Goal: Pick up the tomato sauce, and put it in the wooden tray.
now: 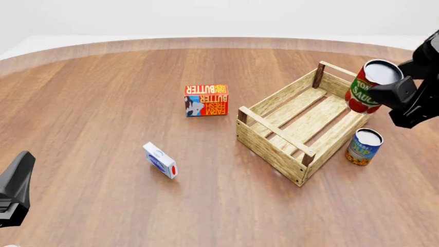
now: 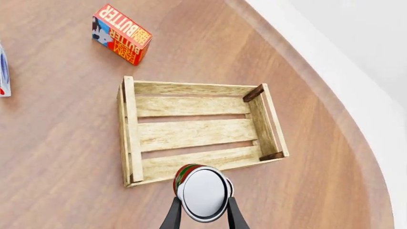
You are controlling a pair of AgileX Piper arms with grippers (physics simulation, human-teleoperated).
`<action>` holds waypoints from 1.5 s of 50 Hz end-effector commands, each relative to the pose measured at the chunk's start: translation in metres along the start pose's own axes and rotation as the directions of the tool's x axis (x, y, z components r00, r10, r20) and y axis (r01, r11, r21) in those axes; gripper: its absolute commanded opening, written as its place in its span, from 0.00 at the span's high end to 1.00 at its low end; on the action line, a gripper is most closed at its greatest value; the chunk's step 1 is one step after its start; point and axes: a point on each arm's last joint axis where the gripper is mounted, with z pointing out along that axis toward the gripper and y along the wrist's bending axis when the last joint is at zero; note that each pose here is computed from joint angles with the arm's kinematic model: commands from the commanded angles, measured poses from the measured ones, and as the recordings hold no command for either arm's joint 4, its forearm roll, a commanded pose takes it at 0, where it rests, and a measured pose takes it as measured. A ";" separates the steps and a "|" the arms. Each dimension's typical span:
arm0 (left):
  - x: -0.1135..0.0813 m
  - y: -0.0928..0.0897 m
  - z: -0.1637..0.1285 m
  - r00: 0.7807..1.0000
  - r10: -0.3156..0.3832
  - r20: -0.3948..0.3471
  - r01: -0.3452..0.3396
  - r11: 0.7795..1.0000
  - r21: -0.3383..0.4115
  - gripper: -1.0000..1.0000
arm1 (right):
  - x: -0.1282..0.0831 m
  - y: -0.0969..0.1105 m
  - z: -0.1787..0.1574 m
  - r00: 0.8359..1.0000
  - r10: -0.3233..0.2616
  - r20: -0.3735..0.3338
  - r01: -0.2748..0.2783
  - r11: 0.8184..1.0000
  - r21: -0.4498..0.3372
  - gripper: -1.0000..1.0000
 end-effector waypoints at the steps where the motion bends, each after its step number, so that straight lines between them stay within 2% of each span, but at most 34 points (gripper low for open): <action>1: 0.000 0.000 0.000 1.000 0.000 0.000 0.000 1.000 0.000 0.00 | -0.062 -0.025 0.035 0.998 0.019 0.053 -0.018 1.000 -0.013 1.00; 7: 0.000 0.000 0.000 1.000 0.000 0.000 0.000 1.000 0.000 0.00 | -0.082 -0.031 0.077 0.999 0.011 0.037 -0.010 0.999 -0.031 1.00; 11: 0.000 0.000 0.000 1.000 0.000 0.000 0.000 1.000 0.000 0.00 | -0.083 -0.029 0.101 1.000 0.012 0.009 -0.012 0.999 -0.052 1.00; 16: 0.000 0.000 0.000 1.000 0.000 0.000 0.000 1.000 0.000 0.00 | -0.069 -0.029 0.144 0.999 0.012 -0.049 -0.014 0.998 -0.056 1.00; 18: 0.000 0.000 0.000 1.000 0.000 0.000 0.000 1.000 0.000 0.00 | -0.066 -0.030 0.151 0.998 0.013 -0.056 -0.016 0.998 -0.055 1.00; 20: 0.000 0.000 0.000 1.000 0.000 0.000 0.000 1.000 0.000 0.00 | -0.062 -0.028 0.172 0.996 0.030 -0.083 -0.036 0.997 -0.065 1.00; 31: 0.000 0.000 0.000 1.000 0.000 0.000 0.000 1.000 0.000 0.00 | -0.032 -0.024 0.236 0.986 0.044 -0.160 -0.056 0.996 -0.076 1.00; 47: 0.000 0.000 0.000 1.000 0.000 0.000 0.000 1.000 0.000 0.00 | -0.005 -0.023 0.266 0.976 0.070 -0.207 -0.086 0.994 -0.067 1.00; 51: 0.000 0.000 0.000 1.000 0.000 0.000 0.000 1.000 0.000 0.00 | 0.010 -0.016 0.275 0.970 0.068 -0.234 -0.088 0.993 -0.079 1.00; 60: 0.000 0.000 0.000 1.000 0.000 0.000 0.000 1.000 0.000 0.00 | 0.027 -0.017 0.282 0.964 0.081 -0.254 -0.102 0.993 -0.068 1.00; 67: 0.000 0.000 0.000 1.000 0.000 0.000 0.000 1.000 0.000 0.00 | 0.048 -0.005 0.290 0.957 0.080 -0.279 -0.106 0.991 -0.079 1.00; 75: 0.000 0.000 0.000 1.000 0.000 0.000 0.000 1.000 0.000 0.00 | 0.055 -0.003 0.293 0.954 0.091 -0.285 -0.117 0.990 -0.075 1.00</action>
